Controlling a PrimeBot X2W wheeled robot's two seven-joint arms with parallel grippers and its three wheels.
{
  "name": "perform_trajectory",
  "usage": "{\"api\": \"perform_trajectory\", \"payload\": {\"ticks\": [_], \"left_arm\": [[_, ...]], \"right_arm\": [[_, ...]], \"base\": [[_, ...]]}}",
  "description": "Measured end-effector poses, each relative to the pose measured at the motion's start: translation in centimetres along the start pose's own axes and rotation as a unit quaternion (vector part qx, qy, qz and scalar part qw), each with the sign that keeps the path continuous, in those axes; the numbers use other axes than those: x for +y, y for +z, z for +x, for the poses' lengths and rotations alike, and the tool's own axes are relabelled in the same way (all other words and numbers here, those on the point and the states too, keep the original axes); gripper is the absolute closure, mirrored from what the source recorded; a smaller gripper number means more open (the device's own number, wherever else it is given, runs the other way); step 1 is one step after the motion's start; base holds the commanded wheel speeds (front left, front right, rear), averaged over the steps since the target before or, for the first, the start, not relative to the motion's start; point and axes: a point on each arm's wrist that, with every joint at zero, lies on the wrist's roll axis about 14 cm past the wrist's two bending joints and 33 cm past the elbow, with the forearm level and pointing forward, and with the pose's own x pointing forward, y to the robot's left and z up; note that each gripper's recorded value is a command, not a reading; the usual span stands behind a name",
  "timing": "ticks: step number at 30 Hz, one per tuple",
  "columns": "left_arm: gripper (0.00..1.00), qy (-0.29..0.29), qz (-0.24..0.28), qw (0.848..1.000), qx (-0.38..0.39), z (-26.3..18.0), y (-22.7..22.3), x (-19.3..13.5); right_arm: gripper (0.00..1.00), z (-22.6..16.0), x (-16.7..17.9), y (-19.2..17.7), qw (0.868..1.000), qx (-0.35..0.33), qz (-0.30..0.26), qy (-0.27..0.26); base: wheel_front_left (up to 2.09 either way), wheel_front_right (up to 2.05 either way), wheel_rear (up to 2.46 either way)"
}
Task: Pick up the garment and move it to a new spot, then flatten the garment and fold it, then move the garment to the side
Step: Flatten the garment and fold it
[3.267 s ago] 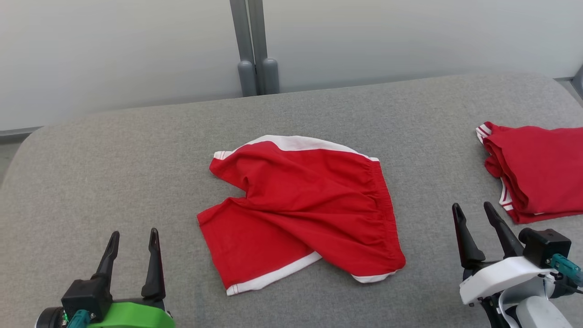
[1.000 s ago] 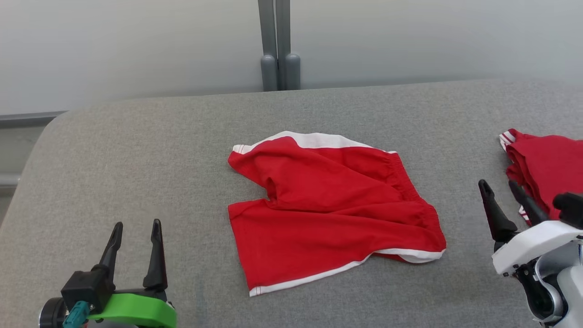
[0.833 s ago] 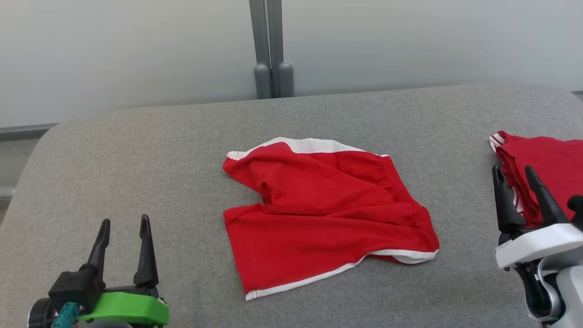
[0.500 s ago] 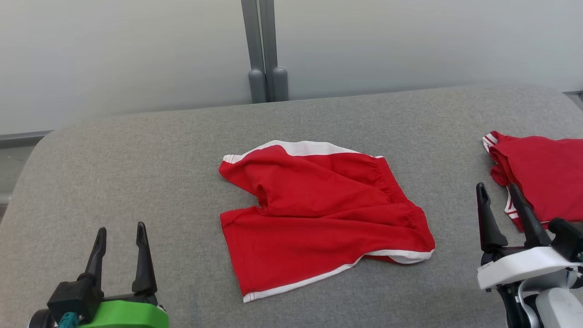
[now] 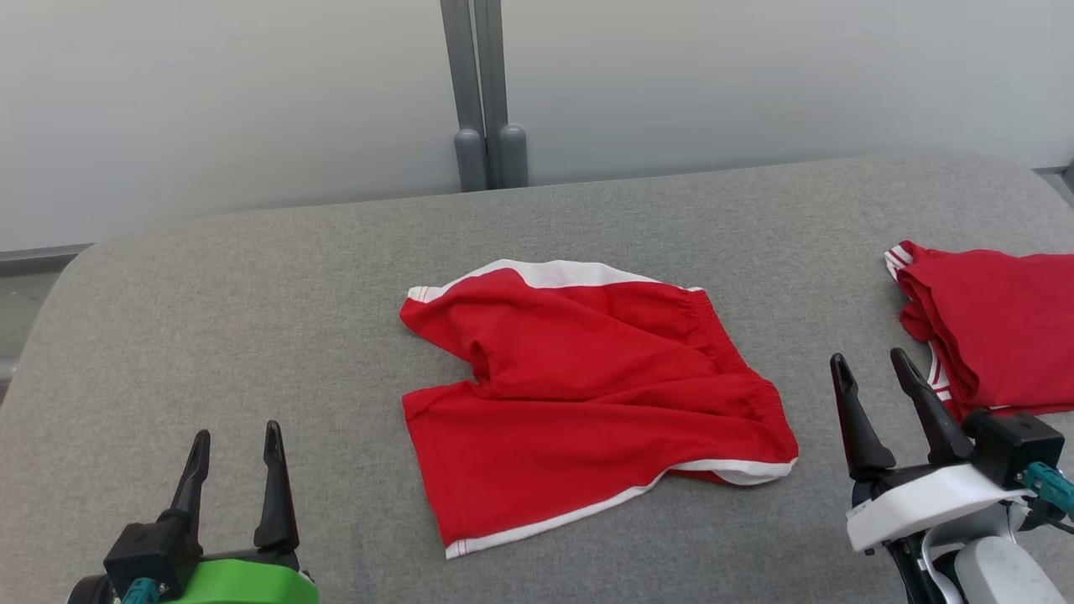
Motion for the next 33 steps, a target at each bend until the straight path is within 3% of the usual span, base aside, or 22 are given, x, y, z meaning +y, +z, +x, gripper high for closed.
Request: {"api": "perform_trajectory", "payload": {"ticks": [10,15,18,24,33], "left_arm": [[0.0,-0.004,-0.008,1.0,-0.002,0.0,0.0,-0.2],[0.0,-0.024,-0.01,1.0,0.007,-0.1,-0.3,-0.9],[0.0,-0.056,-0.019,0.996,0.061,-0.5,-2.1,-2.4],[0.0,-0.121,-0.051,0.969,0.209,-2.6,-6.7,-6.1],[0.0,-0.157,-0.083,0.924,0.34,-4.8,-10.7,-7.9]], "right_arm": [[0.0,0.1,-0.2,0.2,1.0,-0.001,-0.008,0.003],[0.0,-0.7,-4.1,1.4,0.999,-0.004,-0.036,-0.03],[0.0,-1.6,-5.2,0.1,0.998,0.034,-0.024,-0.04],[0.0,-3.5,-4.0,-6.1,0.983,0.178,0.04,-0.03],[0.0,-2.3,-1.1,-10.1,0.964,0.253,0.084,0.004]], "base": [[0.0,0.0,0.0],[0.0,0.0,0.0],[0.0,0.0,0.0],[0.0,0.0,0.0],[0.0,0.0,0.0]]}}
